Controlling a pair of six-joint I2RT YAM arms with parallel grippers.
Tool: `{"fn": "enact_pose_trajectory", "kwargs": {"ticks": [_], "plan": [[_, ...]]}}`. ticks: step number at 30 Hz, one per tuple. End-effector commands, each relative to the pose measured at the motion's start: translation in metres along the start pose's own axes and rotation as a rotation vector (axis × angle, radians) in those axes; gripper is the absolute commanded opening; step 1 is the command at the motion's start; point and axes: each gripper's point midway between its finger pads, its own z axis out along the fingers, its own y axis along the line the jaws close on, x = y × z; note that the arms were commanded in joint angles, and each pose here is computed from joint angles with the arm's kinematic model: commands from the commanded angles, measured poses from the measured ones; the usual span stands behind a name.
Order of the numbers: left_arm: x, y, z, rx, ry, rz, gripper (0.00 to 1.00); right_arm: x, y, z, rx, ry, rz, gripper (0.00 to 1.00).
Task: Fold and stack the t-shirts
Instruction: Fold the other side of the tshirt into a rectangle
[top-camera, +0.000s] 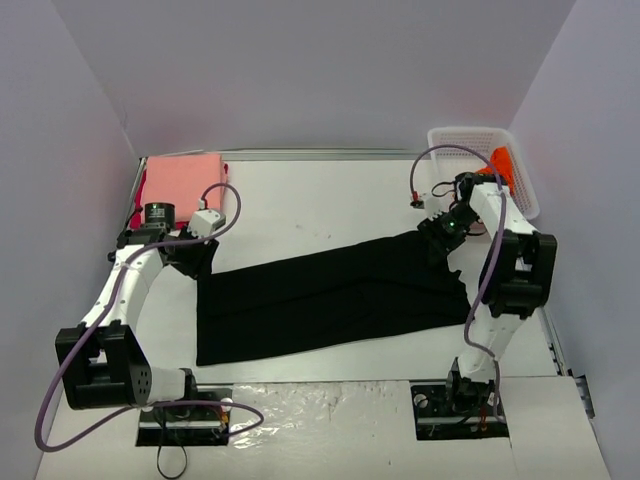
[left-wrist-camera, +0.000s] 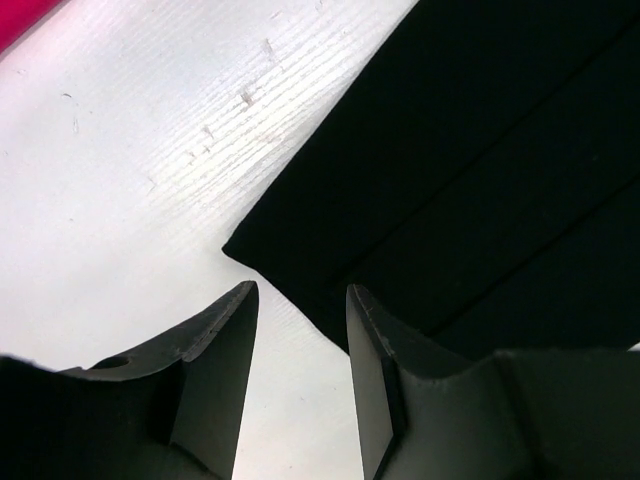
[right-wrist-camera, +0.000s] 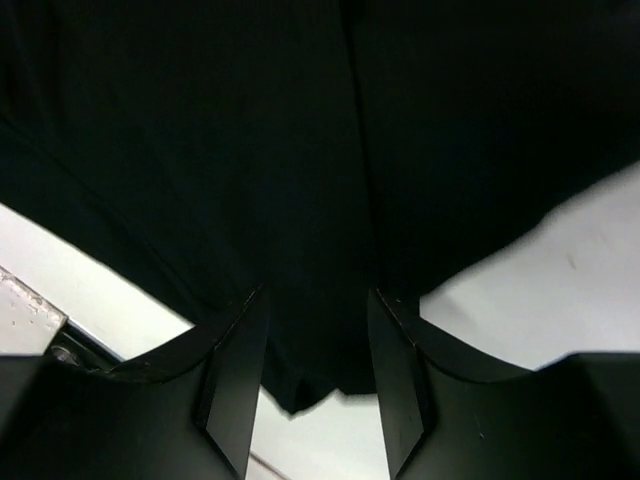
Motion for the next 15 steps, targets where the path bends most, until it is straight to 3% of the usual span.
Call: {"fn": "enact_pose_trajectory", "kwargs": {"ticks": [1,15], "plan": [[-0.003,0.004,0.002,-0.019,-0.017,-0.048,0.4,-0.013,0.01,0.023,-0.149,-0.003,-0.029,0.4],[0.008,0.006,0.004,-0.047,0.017,-0.06,0.4,-0.031,-0.001,0.056,-0.255,0.037,-0.067,0.37]]}}
